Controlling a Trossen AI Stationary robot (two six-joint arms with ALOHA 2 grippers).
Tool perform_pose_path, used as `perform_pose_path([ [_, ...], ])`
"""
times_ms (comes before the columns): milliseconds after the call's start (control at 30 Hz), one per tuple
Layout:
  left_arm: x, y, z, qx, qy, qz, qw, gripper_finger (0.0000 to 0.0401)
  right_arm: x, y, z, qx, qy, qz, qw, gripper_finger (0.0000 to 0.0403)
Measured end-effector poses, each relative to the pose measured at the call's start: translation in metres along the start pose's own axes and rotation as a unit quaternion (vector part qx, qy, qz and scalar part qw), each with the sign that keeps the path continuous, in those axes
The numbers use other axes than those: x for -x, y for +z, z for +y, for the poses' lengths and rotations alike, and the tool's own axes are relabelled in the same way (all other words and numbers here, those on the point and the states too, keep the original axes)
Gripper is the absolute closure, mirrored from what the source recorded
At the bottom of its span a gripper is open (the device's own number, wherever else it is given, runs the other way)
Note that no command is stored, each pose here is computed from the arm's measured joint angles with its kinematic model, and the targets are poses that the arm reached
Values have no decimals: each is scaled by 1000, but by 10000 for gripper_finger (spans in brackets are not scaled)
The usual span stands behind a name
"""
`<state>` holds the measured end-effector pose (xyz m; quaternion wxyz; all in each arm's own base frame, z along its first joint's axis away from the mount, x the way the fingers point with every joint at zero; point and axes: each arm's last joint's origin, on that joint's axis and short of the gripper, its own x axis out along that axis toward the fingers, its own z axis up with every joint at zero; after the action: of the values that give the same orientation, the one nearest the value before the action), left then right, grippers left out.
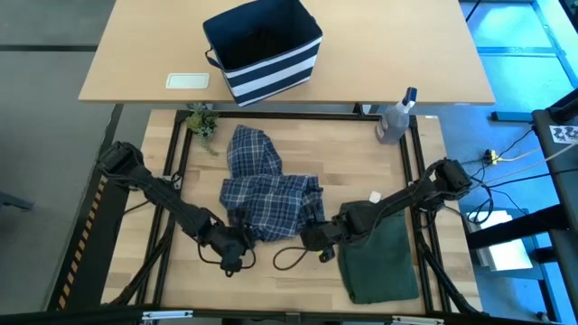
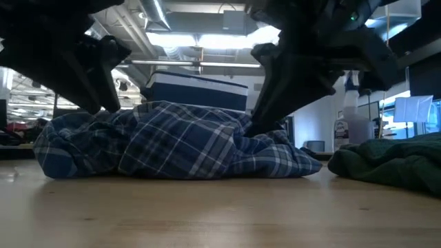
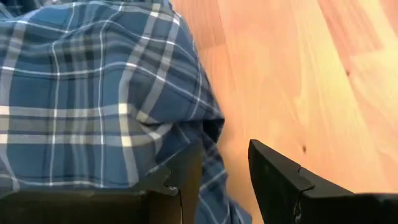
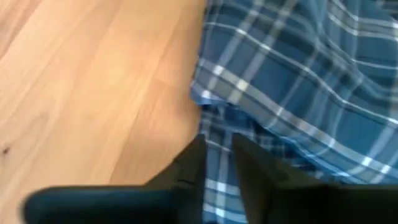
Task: Fold Laundry from Bin
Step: Fold the blue checkered pants
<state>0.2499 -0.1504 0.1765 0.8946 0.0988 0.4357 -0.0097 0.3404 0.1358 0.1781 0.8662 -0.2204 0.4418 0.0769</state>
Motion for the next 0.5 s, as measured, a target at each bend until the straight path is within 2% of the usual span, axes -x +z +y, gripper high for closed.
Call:
perform_pose_path([
  [133, 2, 3, 5, -26, -4, 33, 999, 275, 0, 0, 0, 15, -9, 1, 1000, 254],
  [267, 2, 2, 13, -42, -10, 68, 997, 275, 0, 0, -2, 42, -48, 9, 998, 186],
  [400, 1, 8, 24, -56, -10, 79, 995, 271, 1, -1, -4, 68, -80, 16, 994, 142],
  [500, 2, 17, 32, -65, -12, 77, 995, 249, 0, -1, -7, 66, -89, 19, 994, 127],
])
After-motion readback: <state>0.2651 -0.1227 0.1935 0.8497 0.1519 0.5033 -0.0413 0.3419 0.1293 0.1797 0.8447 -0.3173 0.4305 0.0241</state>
